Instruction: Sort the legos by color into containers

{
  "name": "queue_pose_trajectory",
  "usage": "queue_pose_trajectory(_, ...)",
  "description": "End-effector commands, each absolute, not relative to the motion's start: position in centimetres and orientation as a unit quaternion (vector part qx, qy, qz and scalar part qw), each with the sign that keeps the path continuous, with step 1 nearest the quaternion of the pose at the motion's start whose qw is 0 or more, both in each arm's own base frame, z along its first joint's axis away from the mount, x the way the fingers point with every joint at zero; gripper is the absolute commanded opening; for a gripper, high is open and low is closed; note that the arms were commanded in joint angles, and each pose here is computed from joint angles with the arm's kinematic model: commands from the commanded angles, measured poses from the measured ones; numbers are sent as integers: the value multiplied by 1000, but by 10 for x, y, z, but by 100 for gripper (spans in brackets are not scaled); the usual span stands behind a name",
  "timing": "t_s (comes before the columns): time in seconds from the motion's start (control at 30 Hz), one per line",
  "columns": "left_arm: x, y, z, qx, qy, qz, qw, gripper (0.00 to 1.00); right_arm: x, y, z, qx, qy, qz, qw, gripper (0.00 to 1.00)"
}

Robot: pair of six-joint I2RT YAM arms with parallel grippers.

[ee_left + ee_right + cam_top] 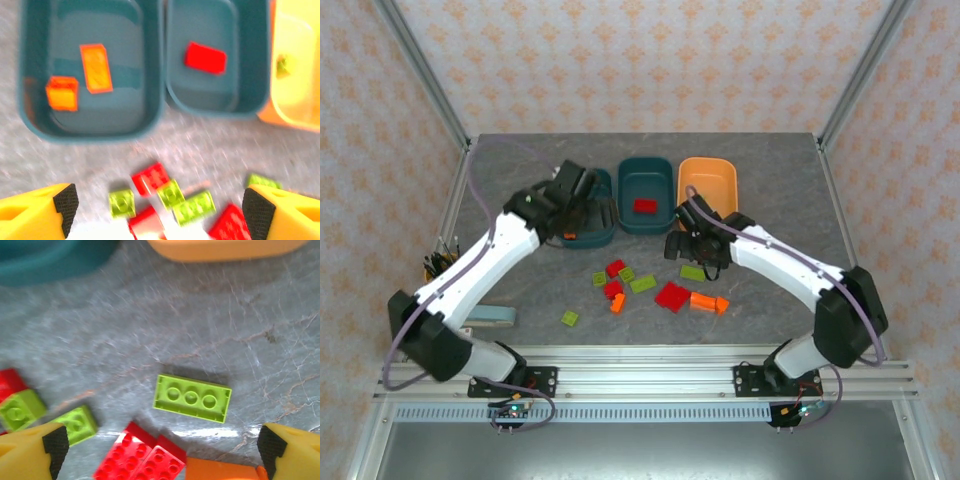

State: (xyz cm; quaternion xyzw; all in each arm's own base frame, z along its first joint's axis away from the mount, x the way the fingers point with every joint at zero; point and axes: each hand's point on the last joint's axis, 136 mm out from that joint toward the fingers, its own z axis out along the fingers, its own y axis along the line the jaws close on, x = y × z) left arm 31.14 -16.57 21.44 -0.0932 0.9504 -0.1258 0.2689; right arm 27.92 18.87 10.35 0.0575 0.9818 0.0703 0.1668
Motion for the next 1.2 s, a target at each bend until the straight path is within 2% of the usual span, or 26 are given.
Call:
queue_pose_trajectory(0.0,288,-182,186,-112,951,-155,245,88,279,184,80,58,988,38,141,100)
queue_pose_trajectory(0.13,264,-184,173,-117,950,-169,237,88,277,182,54,66,991,21,114,100)
queue_pose_trajectory(0.4,253,-183,183,-117,936,-198,266,88,271,179,25,84,993,18,75,98)
queue_pose_trajectory(0.8,253,-182,184,-118,936,-198,264,88,279,179,15,121,992,11,45,84)
queue_pose_trajectory(1.17,252,-182,186,-117,936,-199,266,87,282,182,19,122,992,13,43,60)
